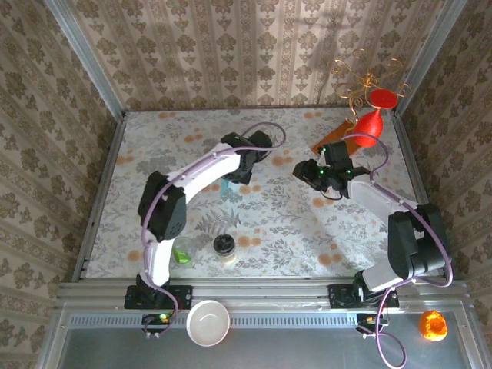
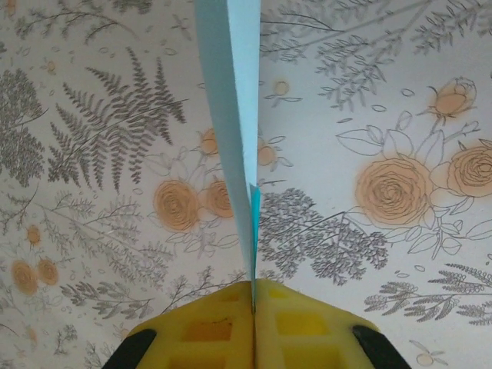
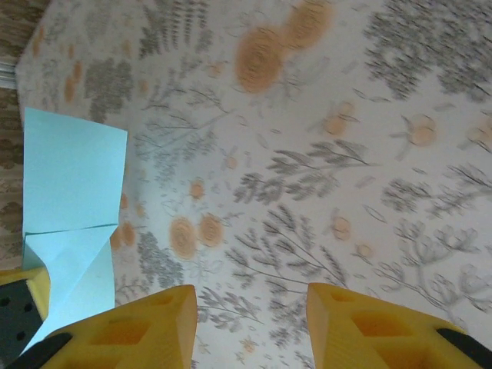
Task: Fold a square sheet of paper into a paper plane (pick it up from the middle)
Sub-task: Turn over the paper at the center of the table, then move the paper to the center of the table.
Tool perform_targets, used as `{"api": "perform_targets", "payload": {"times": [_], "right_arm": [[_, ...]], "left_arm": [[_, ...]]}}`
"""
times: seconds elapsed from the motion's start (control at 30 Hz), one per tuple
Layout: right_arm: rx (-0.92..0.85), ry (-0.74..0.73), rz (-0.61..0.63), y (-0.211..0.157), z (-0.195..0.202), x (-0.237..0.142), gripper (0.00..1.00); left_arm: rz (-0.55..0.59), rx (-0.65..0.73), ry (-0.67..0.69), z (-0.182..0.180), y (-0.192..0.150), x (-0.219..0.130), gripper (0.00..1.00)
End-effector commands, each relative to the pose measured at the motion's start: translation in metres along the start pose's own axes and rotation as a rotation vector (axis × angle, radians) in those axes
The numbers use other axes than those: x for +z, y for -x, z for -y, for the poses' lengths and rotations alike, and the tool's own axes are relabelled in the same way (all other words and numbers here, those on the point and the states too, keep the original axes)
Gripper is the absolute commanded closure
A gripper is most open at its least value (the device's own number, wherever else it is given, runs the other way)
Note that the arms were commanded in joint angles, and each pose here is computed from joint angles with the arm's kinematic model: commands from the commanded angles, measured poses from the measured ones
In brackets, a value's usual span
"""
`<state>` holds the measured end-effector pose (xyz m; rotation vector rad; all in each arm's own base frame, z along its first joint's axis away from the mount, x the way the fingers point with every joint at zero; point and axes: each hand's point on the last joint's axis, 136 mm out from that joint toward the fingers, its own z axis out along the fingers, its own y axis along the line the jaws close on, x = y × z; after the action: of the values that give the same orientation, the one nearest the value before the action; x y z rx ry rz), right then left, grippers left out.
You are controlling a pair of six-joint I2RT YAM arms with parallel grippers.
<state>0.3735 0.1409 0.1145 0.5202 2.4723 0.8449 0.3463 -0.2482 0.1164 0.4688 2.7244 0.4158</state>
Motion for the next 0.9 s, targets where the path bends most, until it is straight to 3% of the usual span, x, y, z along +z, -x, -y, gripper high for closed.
{"api": "perform_targets", "payload": {"times": [0.0,0.17,0.33,0.53,0.73,0.87], "right_arm": [[0.027,0.006,0.005,-0.004,0.009,-0.004,0.56],[0.038,-0.001,-0.019,-0.017,0.023,-0.005,0.57],[0.035,-0.009,-0.075,-0.032,0.028,-0.002,0.57],[-0.032,-0.027,-0.209,-0.059,0.002,0.027,0.58],[-0.124,-0.035,-0.274,-0.095,-0.046,0.067,0.58],[-0.156,-0.028,-0.297,-0.109,-0.074,0.091,0.59]], "left_arm": [[-0.001,0.003,-0.016,0.022,0.004,0.000,0.87],[-0.015,-0.107,-0.294,0.084,0.011,0.011,0.69],[0.014,-0.272,-0.570,0.092,0.021,-0.004,0.54],[0.068,-0.457,-0.717,0.049,0.013,-0.017,0.43],[0.079,-0.598,-0.690,-0.014,-0.027,-0.005,0.17],[0.082,-0.692,-0.676,-0.050,-0.052,0.006,0.04]]}}
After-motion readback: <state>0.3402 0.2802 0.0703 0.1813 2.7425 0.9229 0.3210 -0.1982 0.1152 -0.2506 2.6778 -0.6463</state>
